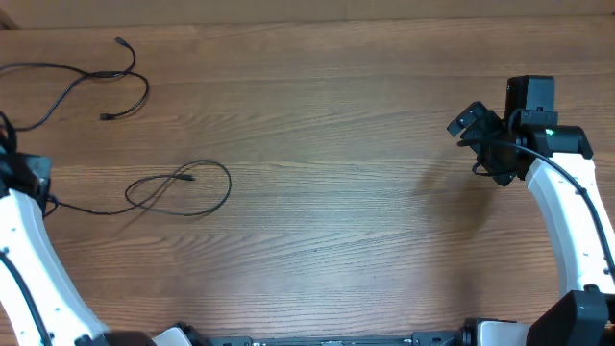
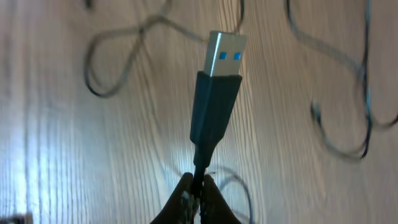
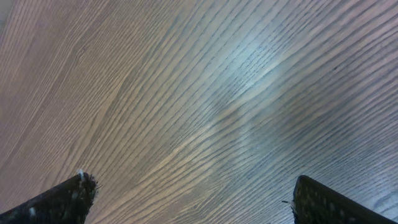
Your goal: Untangle cables
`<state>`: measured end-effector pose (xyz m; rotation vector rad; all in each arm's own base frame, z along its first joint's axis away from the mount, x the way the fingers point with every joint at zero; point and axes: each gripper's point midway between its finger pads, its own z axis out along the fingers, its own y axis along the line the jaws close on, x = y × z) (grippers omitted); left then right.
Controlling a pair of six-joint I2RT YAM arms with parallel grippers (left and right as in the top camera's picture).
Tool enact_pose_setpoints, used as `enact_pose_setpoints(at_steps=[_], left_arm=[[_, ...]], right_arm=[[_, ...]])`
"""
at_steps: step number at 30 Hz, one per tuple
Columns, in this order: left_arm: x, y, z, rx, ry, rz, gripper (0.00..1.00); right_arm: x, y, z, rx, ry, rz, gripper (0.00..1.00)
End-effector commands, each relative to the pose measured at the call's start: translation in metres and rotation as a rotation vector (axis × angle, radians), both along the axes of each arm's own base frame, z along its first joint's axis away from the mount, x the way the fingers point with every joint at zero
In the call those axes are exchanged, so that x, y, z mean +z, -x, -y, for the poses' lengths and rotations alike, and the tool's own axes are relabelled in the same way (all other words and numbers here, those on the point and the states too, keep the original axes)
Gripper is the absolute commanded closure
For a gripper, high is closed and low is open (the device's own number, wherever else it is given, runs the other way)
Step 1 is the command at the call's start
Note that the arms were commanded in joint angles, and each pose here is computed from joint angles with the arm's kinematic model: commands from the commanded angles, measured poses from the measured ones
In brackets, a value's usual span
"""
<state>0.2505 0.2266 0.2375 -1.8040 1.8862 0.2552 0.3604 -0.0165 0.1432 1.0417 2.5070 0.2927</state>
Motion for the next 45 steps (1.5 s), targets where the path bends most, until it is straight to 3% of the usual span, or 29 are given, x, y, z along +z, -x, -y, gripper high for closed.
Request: enact_pose_setpoints(at_steps=[1,4,6,10,13,21,22,32,37,45], left_arm=[[-0.03,-0.029,0.019,-0.216,0.151,-0.024,0.94],[-0.05,-0.044,0.027,-0.365,0.209,-0.055,0.89],[-0.064,-0.053,0.033,-0.461,0.244,-0.073,0.77],[-0.089,-0.057,0.04,-0.494,0.336,-0.111,0.55],[-0.104,-0.056,0.047,-0.515,0.402,-0.136,0.53],[-0.099,-0.07,0.107,-0.901,0.594,0.009,0.51],[-0.098,-0.068,0.115,-0.932,0.613,0.006,0.47],[-0.126,-0.055,0.168,-1.079,0.584,-0.262,0.21],[-0.157,-0.055,0.185,-0.997,0.541,-0.342,0.2],[-0.181,-0.078,0.212,-0.958,0.496,-0.268,0.19]], right_arm=[[0.006,-0.001,0.004,-0.009,0.01,0.02,0.0],[0.006,-0.001,0.004,-0.009,0.01,0.02,0.0],[0.006,-0.001,0.004,-0.009,0.01,0.02,0.0],[0.006,-0.001,0.004,-0.009,0.011,0.02,0.0],[0.006,-0.001,0.004,-0.009,0.01,0.02,0.0],[0.006,-0.001,0.004,-0.009,0.011,0.02,0.0],[0.006,-0.001,0.004,-0.009,0.011,0.02,0.0],[0.006,-0.001,0.004,-0.009,0.01,0.02,0.0],[0.006,-0.001,0.004,-0.009,0.01,0.02,0.0],[0.006,-0.001,0.004,-0.009,0.01,0.02,0.0]])
